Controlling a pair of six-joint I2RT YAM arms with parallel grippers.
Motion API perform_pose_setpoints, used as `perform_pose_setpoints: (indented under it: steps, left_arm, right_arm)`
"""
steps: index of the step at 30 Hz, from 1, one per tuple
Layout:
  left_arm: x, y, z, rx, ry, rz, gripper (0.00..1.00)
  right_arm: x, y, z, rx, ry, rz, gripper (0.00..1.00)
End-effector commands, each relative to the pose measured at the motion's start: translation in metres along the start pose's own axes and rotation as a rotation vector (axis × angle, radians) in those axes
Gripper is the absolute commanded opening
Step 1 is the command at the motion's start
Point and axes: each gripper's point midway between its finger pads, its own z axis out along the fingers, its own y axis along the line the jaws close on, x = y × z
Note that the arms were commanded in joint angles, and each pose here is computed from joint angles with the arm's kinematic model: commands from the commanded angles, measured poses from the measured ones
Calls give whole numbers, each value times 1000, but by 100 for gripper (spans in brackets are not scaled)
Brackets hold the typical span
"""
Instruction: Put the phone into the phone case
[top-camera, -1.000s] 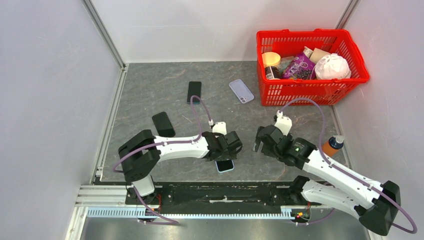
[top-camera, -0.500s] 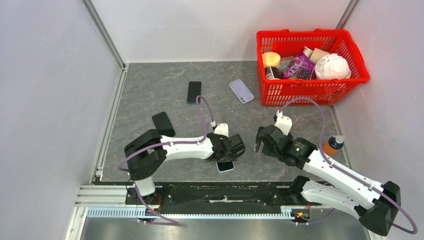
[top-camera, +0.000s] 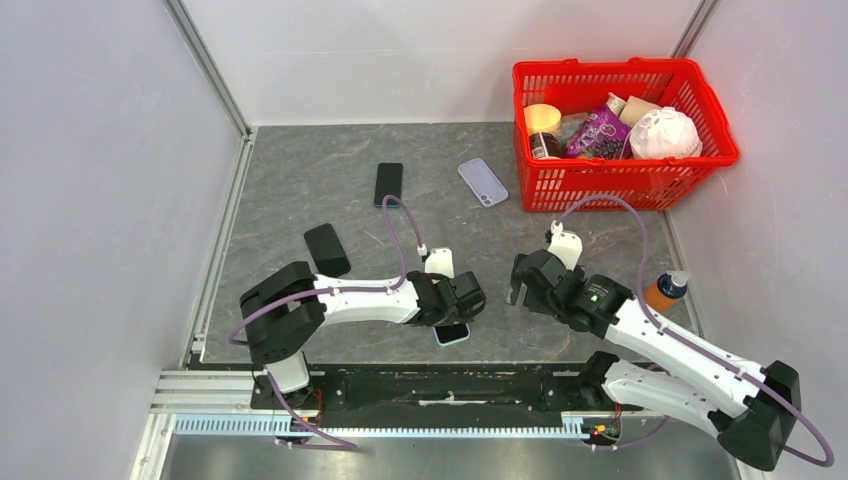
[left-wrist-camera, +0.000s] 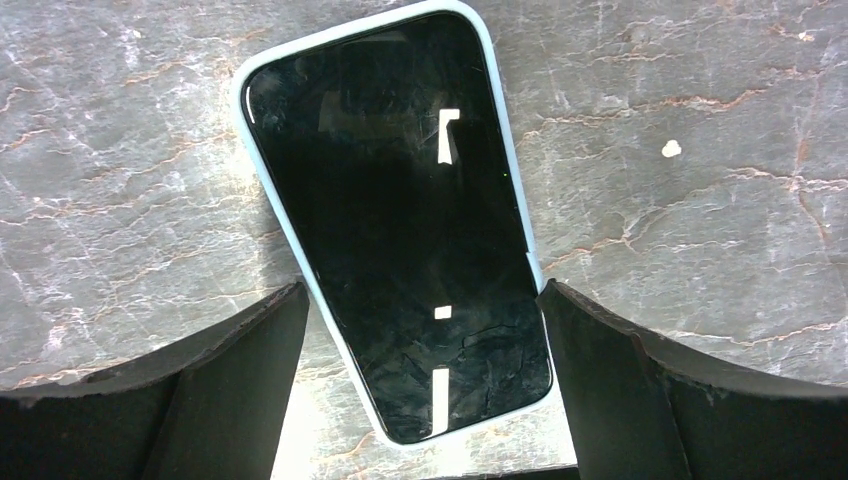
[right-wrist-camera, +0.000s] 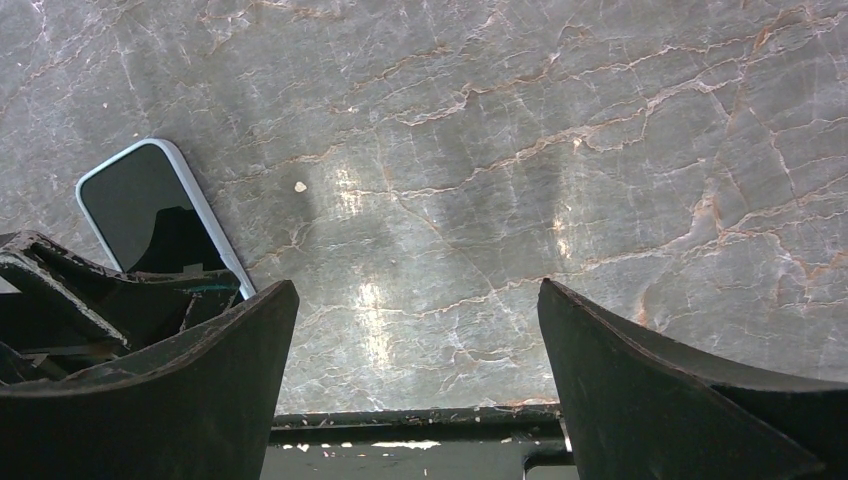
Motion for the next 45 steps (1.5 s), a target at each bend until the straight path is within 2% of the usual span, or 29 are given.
perform_pose_setpoints:
  steps: [1, 8, 14, 22, 24, 25, 28, 30, 35, 39, 41, 42, 45]
  left_arm:
    - [-18, -19, -11, 77, -71, -83, 94]
    - [-13, -22, -6, 69, -55, -78, 94]
    - [-10, -7, 3, -67, -44, -26, 94]
    - [4, -3, 17, -102, -5, 9, 94]
    - [5, 1, 17, -114, -11, 9, 88]
    - [3, 4, 17, -124, -21, 6, 82]
    - [-10, 11, 15, -139, -61, -1, 51]
    - [-24, 18, 15, -144, -77, -5, 37]
    - [-69, 42, 14, -130, -125, -53, 28]
    - [-104, 66, 19, -122, -123, -95, 27]
    - [-110, 65, 18, -96, -128, -64, 29]
    - [-112, 63, 16, -83, -130, -48, 34]
    - [-108, 48, 11, 3, -117, -23, 62]
  right_arm:
    - [-6, 5, -1, -18, -18, 7, 97]
    - [-3, 7, 2, -22, -8, 4, 97]
    - [-2, 7, 3, -23, -2, 0, 97]
    - [-1, 7, 3, -25, -1, -2, 97]
    - [-1, 7, 2, -26, -1, -3, 97]
    - [-1, 7, 2, -27, -1, -3, 97]
    - [-2, 7, 2, -30, -4, -2, 97]
    - [-2, 7, 1, -31, -4, -3, 97]
    - [-2, 10, 4, -33, -1, -16, 97]
    - [0, 13, 8, -36, 8, -22, 97]
    - [1, 14, 8, -39, 12, -26, 97]
    - [1, 14, 8, -39, 13, -27, 97]
    - [0, 13, 8, -42, 7, -25, 97]
